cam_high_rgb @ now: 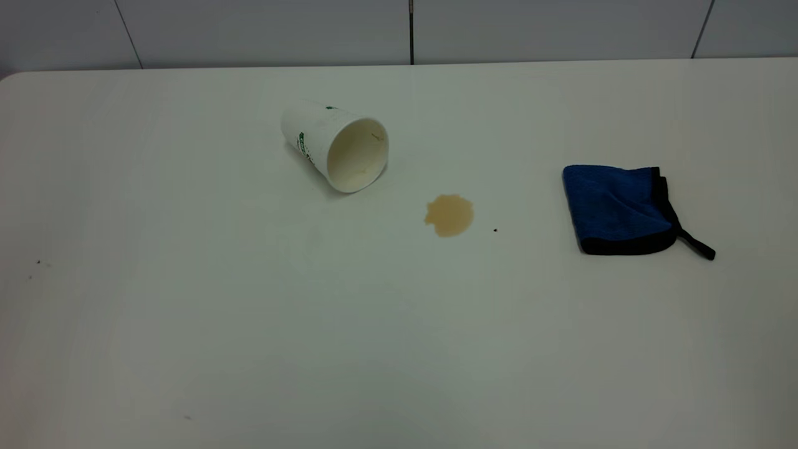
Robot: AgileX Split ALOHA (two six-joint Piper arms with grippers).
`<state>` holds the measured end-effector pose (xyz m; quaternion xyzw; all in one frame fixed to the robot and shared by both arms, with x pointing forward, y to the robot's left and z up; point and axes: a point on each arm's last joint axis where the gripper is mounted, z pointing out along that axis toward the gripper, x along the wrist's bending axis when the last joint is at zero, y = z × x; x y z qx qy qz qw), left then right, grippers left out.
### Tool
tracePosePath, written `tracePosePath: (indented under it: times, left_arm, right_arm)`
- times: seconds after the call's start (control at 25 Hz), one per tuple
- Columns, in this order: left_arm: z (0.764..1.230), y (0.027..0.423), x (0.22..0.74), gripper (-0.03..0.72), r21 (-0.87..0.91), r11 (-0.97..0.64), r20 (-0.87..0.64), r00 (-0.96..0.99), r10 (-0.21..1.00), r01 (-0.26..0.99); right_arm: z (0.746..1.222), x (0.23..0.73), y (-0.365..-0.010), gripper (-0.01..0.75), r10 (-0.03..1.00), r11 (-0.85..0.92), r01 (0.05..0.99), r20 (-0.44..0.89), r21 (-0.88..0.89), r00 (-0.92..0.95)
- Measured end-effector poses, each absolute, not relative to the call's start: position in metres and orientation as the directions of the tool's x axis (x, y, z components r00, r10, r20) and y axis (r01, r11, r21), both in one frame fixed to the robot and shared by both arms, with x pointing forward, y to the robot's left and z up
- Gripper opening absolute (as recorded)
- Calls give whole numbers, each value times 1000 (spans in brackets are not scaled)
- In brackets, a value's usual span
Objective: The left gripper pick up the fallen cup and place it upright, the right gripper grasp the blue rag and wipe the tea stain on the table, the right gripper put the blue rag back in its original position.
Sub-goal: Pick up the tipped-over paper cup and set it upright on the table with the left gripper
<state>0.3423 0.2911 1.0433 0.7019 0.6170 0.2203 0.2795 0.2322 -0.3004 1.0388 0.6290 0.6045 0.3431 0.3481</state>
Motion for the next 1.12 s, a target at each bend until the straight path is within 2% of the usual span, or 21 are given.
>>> tracePosePath:
  times: [0.28,0.44,0.8,0.96,1.12]
  left_arm:
    - [1039,293,431,598,631,-163,19,195,981,758]
    - [1025,277,483,591,573,-243,27,279,960,783]
    - [962,179,590,591,464,-479,36,525,850,745]
    - [929,123,625,591,473,-539,37,595,803,697]
    - [902,86,650,591,430,-539,10,593,805,725]
  right_arm:
    - [1039,232,-300,534,999,-27,521,11,853,34]
    - [1039,232,-300,534,999,-26,521,10,853,34]
    - [1039,232,-300,534,999,-26,521,10,853,34]
    - [1039,232,-300,534,999,-26,521,10,853,34]
    - [1039,232,-300,534,999,-26,521,10,853,34]
